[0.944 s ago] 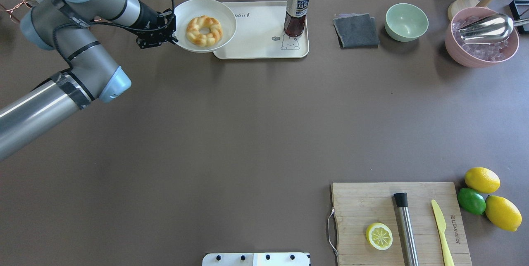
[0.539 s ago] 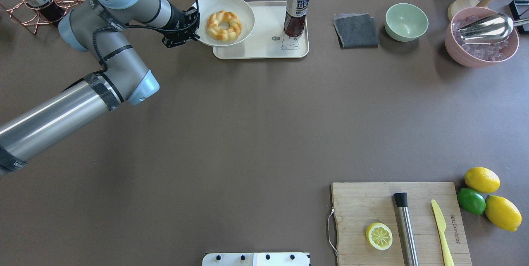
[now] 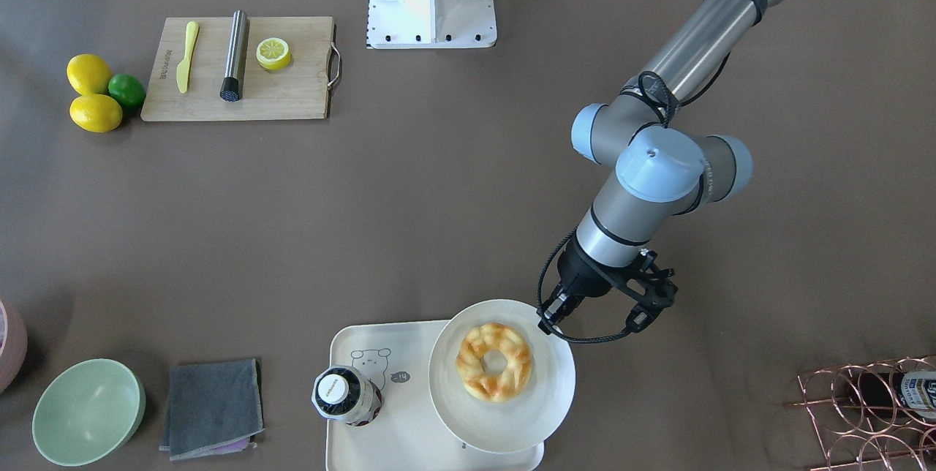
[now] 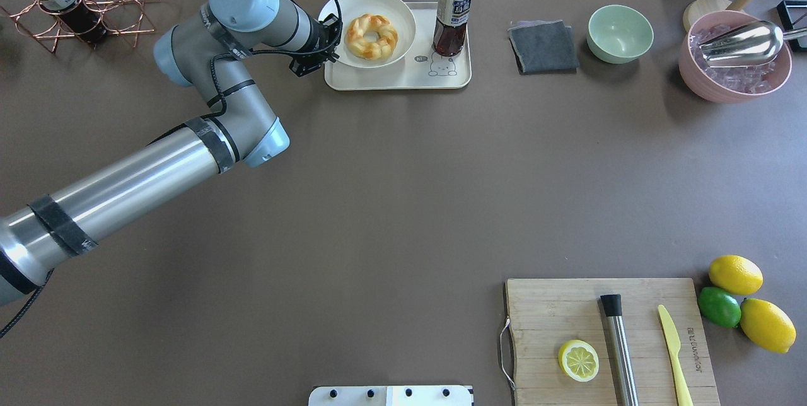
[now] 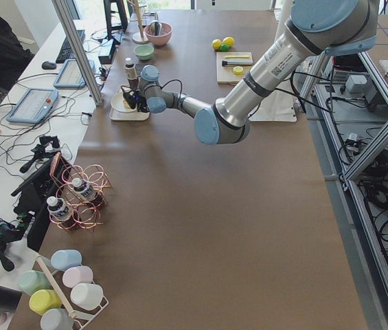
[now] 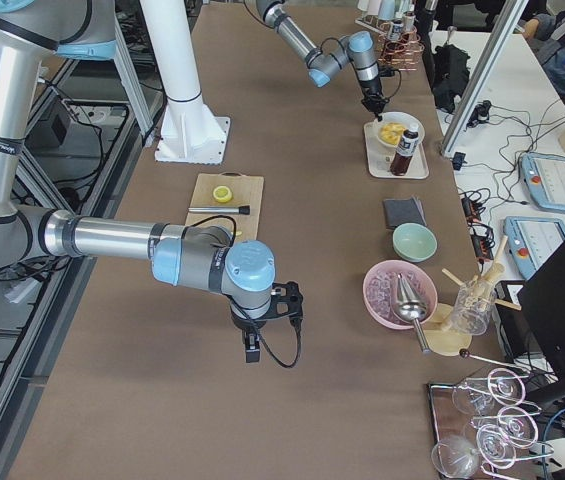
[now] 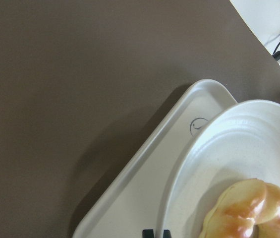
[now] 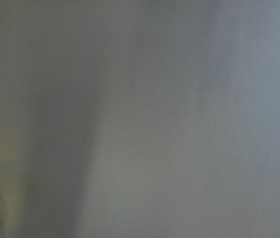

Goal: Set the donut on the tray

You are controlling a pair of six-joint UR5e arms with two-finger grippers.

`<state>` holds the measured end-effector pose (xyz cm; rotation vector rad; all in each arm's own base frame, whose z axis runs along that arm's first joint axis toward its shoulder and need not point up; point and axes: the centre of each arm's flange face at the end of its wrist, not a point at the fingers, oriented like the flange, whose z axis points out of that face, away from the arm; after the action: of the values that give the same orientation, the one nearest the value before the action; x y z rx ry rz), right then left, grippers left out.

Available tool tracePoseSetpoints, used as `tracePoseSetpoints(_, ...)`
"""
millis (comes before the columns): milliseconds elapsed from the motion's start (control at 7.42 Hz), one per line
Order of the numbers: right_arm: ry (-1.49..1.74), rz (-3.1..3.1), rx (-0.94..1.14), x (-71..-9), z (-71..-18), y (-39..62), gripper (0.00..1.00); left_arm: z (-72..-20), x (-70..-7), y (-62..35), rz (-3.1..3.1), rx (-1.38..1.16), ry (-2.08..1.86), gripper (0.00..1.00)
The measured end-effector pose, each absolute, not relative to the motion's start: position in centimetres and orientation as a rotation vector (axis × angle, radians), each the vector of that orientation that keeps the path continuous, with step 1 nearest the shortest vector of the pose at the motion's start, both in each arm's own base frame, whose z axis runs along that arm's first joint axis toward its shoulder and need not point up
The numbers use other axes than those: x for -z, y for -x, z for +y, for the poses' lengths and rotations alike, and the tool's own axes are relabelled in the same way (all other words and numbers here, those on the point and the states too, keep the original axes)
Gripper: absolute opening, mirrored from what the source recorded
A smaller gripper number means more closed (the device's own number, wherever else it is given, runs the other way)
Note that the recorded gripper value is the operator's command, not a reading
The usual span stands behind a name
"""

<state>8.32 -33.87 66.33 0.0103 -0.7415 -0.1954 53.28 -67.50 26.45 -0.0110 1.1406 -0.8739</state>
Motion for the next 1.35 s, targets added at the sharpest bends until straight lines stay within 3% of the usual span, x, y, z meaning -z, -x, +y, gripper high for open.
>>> tracePoseSetpoints(135,-0.01,-0.741,0.194,-66.3,-33.9,-8.3,0.99,-67.6,-26.6,-53.8,1.137,0.877,0.008,0.0)
tracePoseSetpoints(404,-0.009,-0.739,0.192,-66.3,-34.0,-8.3,0.99,-67.2,-27.1,-54.9,1.136,0.868,-0.003,0.7)
tracePoseSetpoints(539,-0.008,-0.738,0.19,-66.4,-34.0,-8.3,0.99,-67.1,-27.2,-55.0,1.136,0.862,-0.009,0.98)
tracePoseSetpoints(944,-0.005,-0.736,0.189,-66.4,-34.1,-8.3,0.99,-67.5,-26.8,-53.9,1.154,0.821,-0.039,0.98)
tracePoseSetpoints(1348,-0.003,-0.733,0.189,-66.5,-34.1,-8.3,0.99,-66.1,-29.5,-45.7,1.142,0.639,-0.065,0.98)
